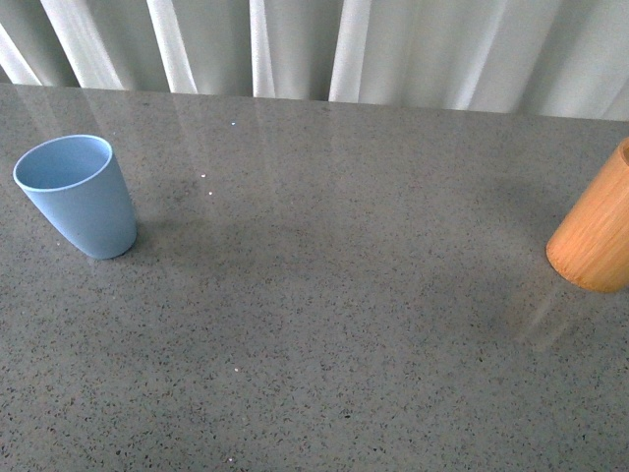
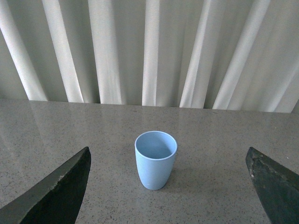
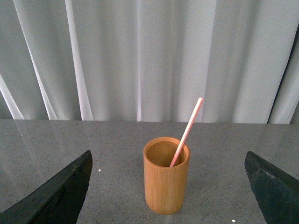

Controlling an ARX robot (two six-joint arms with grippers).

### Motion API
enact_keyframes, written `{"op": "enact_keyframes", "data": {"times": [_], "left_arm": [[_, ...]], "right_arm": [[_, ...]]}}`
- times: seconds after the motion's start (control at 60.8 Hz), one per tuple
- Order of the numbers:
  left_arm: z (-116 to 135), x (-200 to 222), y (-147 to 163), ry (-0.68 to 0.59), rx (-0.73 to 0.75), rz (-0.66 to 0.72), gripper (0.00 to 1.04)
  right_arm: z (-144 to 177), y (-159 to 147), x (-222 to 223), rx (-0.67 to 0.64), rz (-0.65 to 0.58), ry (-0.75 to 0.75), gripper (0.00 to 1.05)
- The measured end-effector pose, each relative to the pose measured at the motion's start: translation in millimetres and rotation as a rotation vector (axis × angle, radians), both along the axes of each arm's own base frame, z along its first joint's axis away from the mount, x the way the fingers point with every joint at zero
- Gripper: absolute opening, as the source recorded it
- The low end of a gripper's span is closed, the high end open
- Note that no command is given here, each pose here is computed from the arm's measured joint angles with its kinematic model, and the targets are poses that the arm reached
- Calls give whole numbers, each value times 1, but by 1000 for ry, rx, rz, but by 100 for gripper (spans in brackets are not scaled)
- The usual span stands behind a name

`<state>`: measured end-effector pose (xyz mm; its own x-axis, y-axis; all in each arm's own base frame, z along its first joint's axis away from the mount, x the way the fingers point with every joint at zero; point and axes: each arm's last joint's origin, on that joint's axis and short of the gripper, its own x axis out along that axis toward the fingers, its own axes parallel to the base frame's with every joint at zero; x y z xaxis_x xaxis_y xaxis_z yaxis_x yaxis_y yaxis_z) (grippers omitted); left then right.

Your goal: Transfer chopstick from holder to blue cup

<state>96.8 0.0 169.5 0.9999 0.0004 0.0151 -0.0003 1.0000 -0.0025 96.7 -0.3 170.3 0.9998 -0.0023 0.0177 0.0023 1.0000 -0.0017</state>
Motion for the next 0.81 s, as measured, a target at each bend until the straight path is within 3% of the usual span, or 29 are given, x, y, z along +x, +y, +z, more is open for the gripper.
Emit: {"op": "enact_keyframes", "data": {"times": [0.74, 0.773, 0.806], "left_arm": [[0, 0, 0, 0, 0, 0, 98], [-1, 1, 0, 91, -25, 17, 98], [1, 3, -1, 325, -75, 48, 98]], "right_arm": [[0, 0, 0, 0, 0, 0, 95], [0, 0, 0, 0, 0, 0, 95], [0, 0, 0, 0, 0, 0, 95]]}}
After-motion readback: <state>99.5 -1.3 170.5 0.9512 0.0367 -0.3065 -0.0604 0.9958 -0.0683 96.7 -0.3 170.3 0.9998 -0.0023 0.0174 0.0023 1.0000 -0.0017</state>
